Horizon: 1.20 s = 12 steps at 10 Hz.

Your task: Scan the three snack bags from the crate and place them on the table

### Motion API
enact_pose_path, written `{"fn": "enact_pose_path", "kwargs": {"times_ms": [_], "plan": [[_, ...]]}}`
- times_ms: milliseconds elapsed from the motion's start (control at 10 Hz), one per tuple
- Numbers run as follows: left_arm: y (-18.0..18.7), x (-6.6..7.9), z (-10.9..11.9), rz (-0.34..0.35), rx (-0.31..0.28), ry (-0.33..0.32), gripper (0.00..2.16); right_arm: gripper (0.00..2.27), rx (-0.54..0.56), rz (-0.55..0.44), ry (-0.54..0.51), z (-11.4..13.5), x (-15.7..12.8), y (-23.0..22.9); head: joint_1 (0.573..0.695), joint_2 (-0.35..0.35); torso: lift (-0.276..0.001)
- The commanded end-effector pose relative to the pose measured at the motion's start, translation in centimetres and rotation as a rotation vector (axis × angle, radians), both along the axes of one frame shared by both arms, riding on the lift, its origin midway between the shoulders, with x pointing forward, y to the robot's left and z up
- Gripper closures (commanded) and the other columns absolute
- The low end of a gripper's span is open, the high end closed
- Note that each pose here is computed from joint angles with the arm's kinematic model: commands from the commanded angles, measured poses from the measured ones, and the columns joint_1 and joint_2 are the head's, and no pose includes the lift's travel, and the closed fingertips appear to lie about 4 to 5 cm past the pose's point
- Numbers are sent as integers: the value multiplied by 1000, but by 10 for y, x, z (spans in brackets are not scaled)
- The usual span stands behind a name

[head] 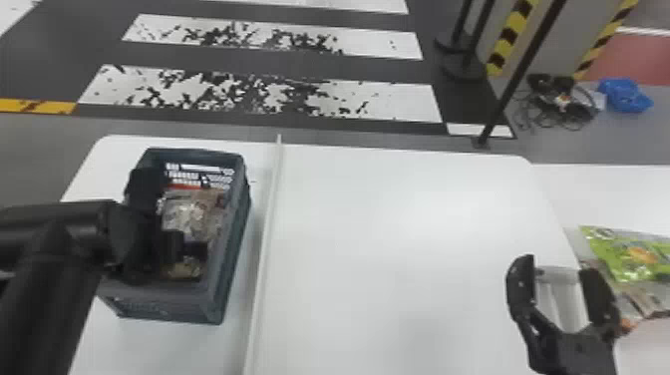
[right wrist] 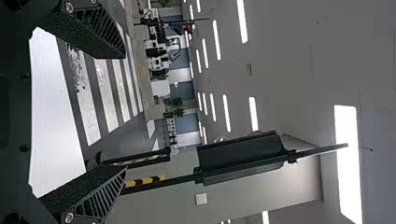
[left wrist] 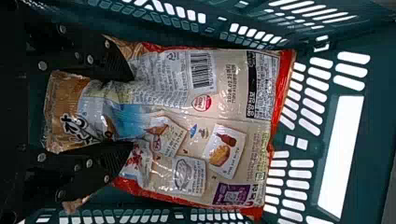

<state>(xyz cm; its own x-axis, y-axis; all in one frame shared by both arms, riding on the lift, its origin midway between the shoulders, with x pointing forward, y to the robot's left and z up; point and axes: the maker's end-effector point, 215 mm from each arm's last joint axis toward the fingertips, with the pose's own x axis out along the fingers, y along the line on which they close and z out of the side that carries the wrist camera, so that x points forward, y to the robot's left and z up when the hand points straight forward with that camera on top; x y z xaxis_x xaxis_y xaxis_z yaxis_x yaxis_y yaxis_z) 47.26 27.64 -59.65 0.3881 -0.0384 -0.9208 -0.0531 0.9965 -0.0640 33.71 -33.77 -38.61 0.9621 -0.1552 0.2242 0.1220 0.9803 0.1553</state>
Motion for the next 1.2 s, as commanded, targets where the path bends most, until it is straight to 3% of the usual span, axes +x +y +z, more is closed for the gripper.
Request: {"fn": "enact_pose_path", "kwargs": {"times_ms": [0,400,1100], "plan": [[4,-6,10,7,10,-35,2135,90,0,1,-4,1,2,1,695,-87,-37],[6,-35,38,5,76,-73,2135,90,6,0,-46,16,-7,2,695,-75,-37],[4,-44,94,16,146,-228,2135,90,-2,-23,-162,51,-47,-4,695,-92,-37]]}}
